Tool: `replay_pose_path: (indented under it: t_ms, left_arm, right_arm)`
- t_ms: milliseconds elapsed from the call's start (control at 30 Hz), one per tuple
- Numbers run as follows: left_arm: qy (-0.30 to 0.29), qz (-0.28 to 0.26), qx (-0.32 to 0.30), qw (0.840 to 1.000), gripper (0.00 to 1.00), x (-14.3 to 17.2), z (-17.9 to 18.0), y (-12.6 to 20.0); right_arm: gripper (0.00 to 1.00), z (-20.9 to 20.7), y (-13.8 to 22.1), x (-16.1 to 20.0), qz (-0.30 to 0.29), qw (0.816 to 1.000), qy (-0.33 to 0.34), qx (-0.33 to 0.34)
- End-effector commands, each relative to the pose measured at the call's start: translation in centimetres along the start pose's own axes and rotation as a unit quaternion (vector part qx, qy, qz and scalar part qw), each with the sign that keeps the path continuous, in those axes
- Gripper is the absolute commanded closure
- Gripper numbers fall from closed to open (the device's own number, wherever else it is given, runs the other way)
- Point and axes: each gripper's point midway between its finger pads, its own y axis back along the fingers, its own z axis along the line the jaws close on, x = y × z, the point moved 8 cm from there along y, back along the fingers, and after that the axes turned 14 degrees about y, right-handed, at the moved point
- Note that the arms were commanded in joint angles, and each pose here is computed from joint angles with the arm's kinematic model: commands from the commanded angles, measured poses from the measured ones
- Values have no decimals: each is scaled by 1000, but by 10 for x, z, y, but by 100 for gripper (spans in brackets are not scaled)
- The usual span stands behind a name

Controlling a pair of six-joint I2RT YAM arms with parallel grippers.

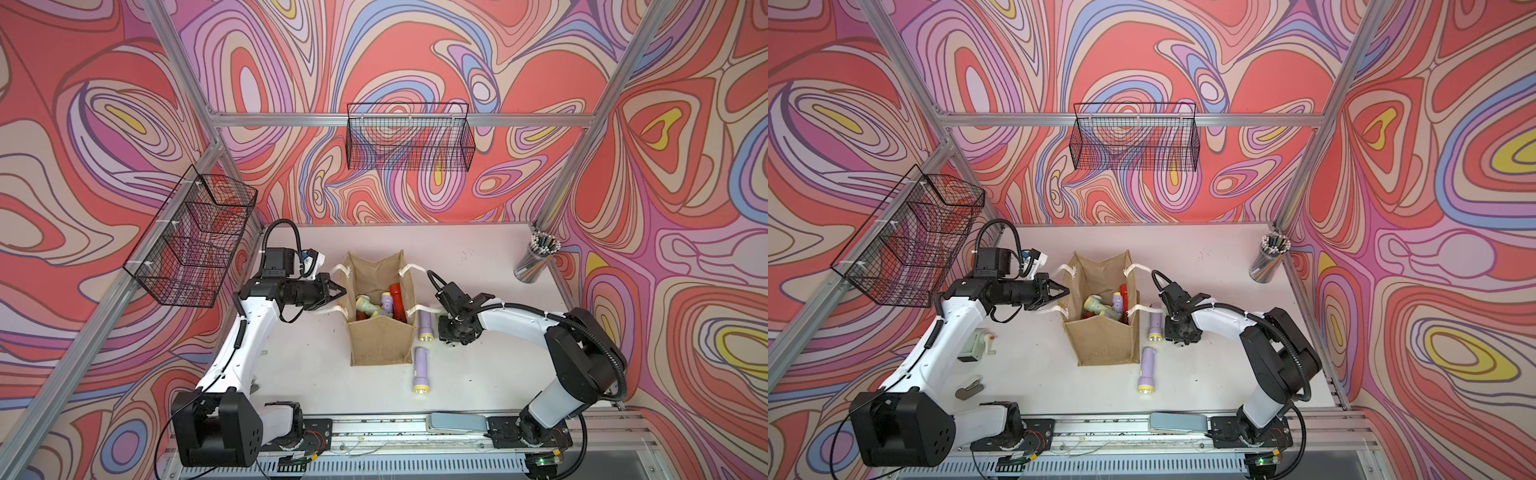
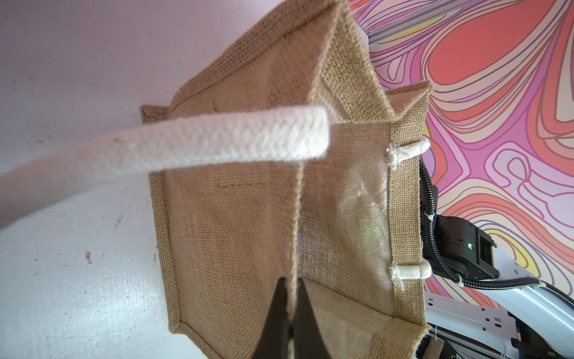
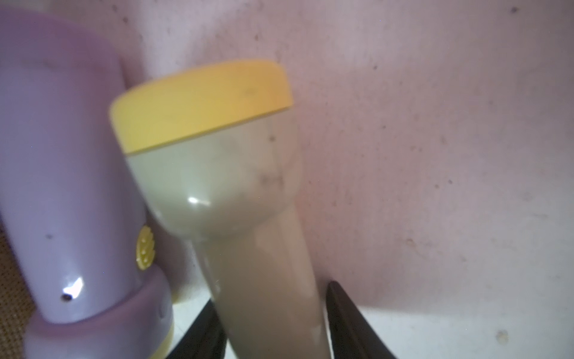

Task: Put the flashlights into the tote bags
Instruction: Pick up the flashlight from the center of the board.

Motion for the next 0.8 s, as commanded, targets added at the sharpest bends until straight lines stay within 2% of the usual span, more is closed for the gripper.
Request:
replay_pose_path:
  t_ms: [0,300,433,600,767]
  left_arm:
    - [-6,-11,-2,1000,96,-6,-2,0]
    - [-8,-13,2,1000,96,-6,-3,1]
    - [-10,-15,3,1000,96,-5,-5,2]
    - [-12,-16,3,1000,96,-4,-5,3]
    - [-18,-24,1,1000,96,-4,-6,6]
  right_arm:
    - [56,-9,-12,18,48,999,-1,22]
    - [70,-22,10,38,73,995,-12,62]
    - [77,-35,40,39,68,990,-11,124]
    - [78,-48,88,33,30,982,-6,188]
    - [80,-63,134,29,-36,969,-21,242]
